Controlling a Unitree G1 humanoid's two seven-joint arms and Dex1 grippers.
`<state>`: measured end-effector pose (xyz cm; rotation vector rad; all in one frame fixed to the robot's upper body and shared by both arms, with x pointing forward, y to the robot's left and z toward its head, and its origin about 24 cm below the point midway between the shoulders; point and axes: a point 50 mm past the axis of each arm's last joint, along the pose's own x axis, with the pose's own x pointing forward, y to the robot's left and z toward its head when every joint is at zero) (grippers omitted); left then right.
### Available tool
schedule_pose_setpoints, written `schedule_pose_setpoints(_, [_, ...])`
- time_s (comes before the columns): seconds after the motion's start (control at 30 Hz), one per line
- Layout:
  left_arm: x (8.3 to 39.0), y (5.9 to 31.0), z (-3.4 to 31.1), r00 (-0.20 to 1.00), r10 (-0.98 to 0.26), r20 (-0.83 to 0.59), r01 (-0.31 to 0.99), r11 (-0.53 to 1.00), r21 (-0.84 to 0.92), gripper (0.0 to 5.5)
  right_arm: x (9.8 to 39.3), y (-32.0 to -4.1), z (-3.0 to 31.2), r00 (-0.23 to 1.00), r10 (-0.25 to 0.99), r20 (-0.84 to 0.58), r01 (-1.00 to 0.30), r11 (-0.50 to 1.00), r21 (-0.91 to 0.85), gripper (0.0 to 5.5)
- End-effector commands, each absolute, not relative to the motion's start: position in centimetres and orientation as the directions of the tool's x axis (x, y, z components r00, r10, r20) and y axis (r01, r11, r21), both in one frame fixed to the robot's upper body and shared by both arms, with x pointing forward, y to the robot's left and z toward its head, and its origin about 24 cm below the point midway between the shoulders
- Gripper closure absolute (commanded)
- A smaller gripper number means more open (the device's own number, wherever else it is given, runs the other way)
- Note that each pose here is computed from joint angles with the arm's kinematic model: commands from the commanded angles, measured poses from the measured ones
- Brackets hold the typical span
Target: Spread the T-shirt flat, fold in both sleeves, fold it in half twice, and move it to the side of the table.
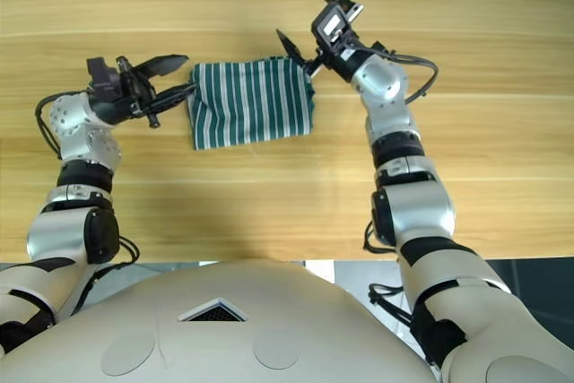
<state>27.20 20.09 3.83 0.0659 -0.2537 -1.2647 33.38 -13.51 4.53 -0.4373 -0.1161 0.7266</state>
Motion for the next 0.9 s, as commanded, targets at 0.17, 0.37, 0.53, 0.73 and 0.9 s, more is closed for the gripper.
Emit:
schedule_pose_setpoints(0.17, [27.0, 19.8, 3.4, 0.256, -0.963, 0.084, 0.935, 0.268, 0.231, 4.83, 33.2, -10.5, 4.3, 0.69, 0.718, -0.09, -0.65, 0.56, -0.513, 2.45])
schedule_pose_setpoints(0.37, [27.2, 19.6, 3.0, 0.267, -0.964, -0.019, 0.923, 0.25, 0.292, 5.5, 32.1, -7.6, 3.2, 0.566, 0.805, -0.179, -0.736, 0.395, -0.55, 3.55])
schedule_pose_setpoints(0.53, [27.0, 19.5, 2.4, 0.253, -0.955, -0.156, 0.917, 0.186, 0.352, 5.5, 31.4, -6.1, 2.8, 0.487, 0.841, -0.238, -0.776, 0.29, -0.561, 4.41])
schedule_pose_setpoints(0.73, [27.0, 19.2, 2.0, 0.251, -0.929, -0.271, 0.898, 0.118, 0.424, 5.5, 31.1, -4.8, 2.3, 0.436, 0.851, -0.291, -0.805, 0.225, -0.55, 5.46])
schedule_pose_setpoints(0.9, [27.0, 18.8, 2.1, 0.243, -0.93, -0.277, 0.892, 0.101, 0.441, 5.5, 30.9, -4.3, 1.8, 0.423, 0.852, -0.308, -0.816, 0.211, -0.538, 5.46])
